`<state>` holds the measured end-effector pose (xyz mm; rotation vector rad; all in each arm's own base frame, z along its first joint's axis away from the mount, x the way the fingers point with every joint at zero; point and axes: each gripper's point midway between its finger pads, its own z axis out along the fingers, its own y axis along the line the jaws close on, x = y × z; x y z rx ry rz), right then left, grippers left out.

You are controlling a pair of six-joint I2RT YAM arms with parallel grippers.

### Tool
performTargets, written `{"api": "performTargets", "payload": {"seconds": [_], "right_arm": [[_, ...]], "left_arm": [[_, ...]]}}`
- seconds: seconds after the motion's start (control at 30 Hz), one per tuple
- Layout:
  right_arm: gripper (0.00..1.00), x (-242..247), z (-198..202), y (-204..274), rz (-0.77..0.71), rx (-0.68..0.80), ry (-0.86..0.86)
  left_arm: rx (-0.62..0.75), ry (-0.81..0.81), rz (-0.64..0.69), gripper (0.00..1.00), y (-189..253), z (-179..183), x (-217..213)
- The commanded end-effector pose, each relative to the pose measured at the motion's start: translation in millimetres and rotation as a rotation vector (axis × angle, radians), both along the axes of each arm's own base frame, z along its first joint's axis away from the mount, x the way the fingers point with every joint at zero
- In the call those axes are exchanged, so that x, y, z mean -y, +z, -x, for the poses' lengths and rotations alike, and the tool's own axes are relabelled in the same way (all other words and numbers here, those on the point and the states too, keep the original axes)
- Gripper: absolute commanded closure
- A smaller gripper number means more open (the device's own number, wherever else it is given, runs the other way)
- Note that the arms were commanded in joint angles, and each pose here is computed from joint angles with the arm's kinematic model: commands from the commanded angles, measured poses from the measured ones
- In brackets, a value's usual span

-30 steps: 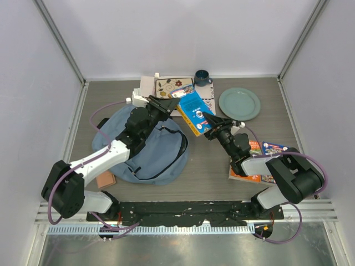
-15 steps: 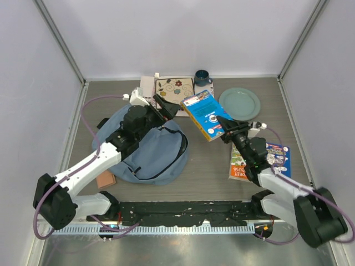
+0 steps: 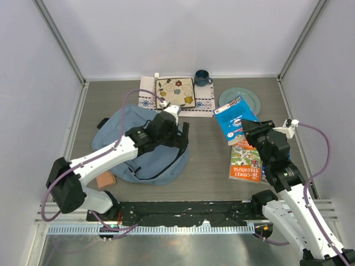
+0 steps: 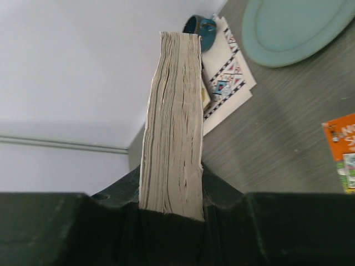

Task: Pack the student bag
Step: Place the book in the student bag.

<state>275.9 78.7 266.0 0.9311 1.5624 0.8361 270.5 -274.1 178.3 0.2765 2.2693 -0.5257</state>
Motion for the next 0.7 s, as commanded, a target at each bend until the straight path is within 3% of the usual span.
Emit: {"api": "performTargets", "payload": {"seconds": [0.0,0.67], "right_arm": [[0.99,21,11,20,0.114,0.005,-0.061],[0.99,5,7,11,0.134,-0.041,0.024]], "left_arm": [[-0.017,-0.098,-0.159,0.02,-8,3,11],[-0.111,-0.076,-0.270,0.28,-45,5,14]]}}
